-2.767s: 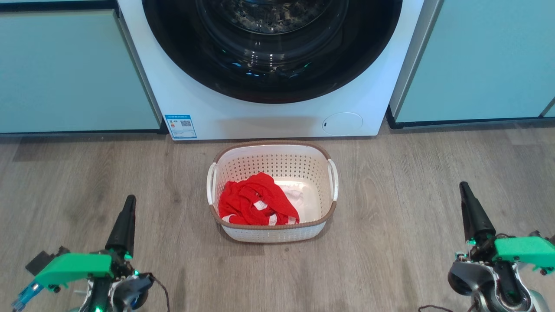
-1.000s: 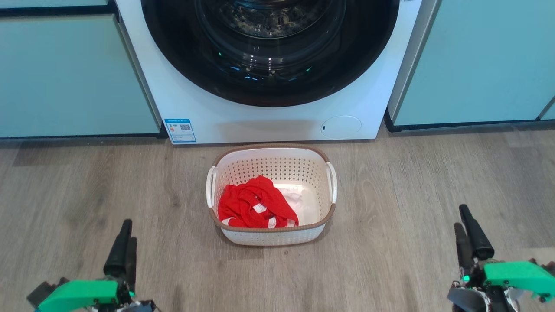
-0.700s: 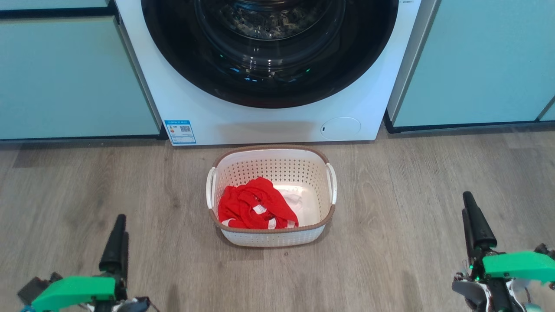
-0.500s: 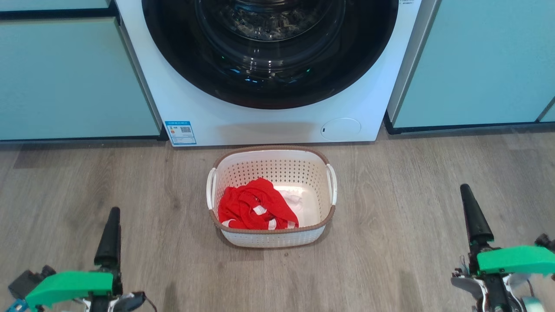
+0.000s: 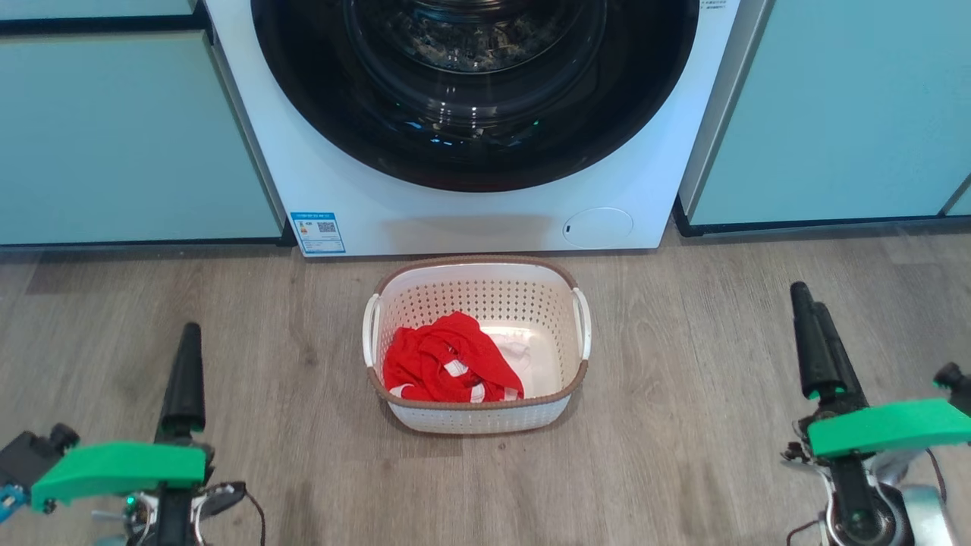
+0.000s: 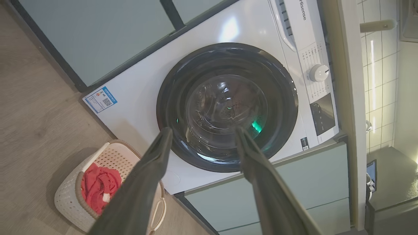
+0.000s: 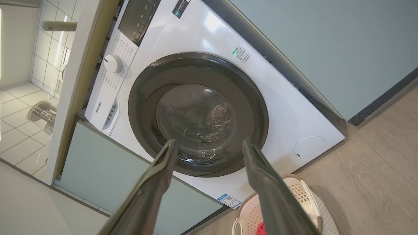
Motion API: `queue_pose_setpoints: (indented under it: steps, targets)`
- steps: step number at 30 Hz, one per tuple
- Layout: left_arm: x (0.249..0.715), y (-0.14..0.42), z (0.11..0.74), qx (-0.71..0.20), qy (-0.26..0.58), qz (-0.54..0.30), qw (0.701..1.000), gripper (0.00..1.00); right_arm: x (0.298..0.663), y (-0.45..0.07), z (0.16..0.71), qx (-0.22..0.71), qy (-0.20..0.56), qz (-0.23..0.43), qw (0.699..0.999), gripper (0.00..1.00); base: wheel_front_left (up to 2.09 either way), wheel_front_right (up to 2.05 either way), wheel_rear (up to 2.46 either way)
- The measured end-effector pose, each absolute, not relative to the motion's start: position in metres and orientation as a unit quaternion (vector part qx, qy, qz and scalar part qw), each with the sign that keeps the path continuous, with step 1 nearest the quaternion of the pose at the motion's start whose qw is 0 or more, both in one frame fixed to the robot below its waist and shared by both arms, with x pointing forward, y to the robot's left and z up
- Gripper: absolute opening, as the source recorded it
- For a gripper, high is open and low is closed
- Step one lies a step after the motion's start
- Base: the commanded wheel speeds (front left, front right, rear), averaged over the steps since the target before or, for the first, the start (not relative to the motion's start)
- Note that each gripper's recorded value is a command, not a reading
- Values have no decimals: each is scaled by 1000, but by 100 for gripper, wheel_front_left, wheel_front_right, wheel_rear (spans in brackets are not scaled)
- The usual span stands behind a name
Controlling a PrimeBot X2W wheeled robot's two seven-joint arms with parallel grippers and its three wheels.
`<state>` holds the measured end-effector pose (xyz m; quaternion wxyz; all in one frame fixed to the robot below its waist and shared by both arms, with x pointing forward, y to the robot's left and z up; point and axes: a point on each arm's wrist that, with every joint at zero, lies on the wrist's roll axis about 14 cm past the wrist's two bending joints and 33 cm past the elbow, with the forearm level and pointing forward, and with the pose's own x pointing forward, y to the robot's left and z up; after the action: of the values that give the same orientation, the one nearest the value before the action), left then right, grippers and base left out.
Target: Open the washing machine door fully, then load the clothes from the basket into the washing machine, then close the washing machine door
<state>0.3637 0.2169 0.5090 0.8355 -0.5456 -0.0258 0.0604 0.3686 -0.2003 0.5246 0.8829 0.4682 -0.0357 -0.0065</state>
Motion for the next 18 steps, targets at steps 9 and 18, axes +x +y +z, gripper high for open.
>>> queue_pose_setpoints:
  steps: [9,18]
  targets:
    - [367,215,534,-483,-49,59,872,100,372,-192,544,396,-59,14,916,100,0,0,0]
    - [369,194,561,-394,-72,34,916,100,375,-185,560,339,-82,30,937,100,0,0,0]
